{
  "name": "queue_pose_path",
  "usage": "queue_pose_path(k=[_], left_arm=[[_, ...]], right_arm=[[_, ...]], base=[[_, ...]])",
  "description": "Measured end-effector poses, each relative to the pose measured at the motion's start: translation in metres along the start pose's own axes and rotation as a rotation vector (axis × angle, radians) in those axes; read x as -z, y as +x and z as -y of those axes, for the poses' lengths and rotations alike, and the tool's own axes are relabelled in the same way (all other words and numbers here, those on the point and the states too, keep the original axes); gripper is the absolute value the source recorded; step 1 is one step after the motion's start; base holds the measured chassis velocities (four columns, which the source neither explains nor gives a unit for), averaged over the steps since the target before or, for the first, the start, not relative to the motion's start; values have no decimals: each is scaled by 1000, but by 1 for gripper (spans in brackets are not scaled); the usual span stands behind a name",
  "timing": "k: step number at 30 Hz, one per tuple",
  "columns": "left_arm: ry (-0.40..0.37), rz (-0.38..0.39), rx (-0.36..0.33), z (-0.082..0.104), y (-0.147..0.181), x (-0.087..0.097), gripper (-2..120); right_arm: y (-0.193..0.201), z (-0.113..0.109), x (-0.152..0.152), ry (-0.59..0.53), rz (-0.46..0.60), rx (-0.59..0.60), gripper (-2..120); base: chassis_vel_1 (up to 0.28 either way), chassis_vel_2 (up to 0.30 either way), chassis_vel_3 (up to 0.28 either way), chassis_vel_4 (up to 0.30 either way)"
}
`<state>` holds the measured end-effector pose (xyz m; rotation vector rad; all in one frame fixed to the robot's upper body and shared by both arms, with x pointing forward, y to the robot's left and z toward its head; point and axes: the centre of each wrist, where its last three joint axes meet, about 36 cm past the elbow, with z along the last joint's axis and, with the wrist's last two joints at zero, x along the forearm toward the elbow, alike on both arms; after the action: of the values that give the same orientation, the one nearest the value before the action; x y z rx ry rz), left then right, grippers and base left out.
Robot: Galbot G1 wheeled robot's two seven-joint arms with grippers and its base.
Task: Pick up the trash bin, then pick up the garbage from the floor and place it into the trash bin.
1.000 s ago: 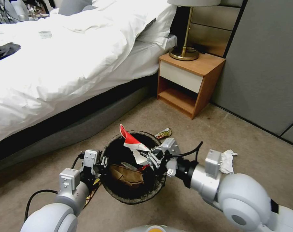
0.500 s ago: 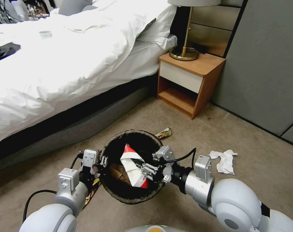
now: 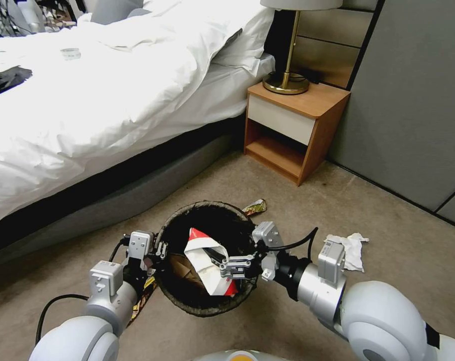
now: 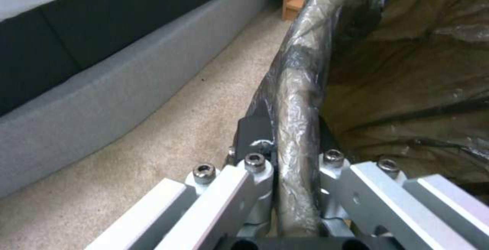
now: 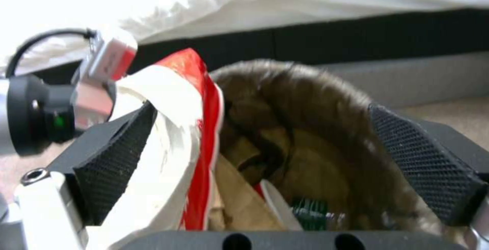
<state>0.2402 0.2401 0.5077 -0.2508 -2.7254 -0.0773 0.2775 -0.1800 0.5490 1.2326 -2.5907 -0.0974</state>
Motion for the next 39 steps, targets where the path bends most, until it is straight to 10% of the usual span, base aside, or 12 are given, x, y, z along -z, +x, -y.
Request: queue_pose_path(k=[29, 39], left_arm=[[3, 15, -1, -2, -1, 3, 1], [4, 13, -4, -1, -2, 2, 1]], right_arm=[[12, 11, 8, 18, 77, -110, 100], [5, 8, 15, -258, -124, -126, 100]], base=[[0, 0, 0, 0], [0, 0, 0, 0]])
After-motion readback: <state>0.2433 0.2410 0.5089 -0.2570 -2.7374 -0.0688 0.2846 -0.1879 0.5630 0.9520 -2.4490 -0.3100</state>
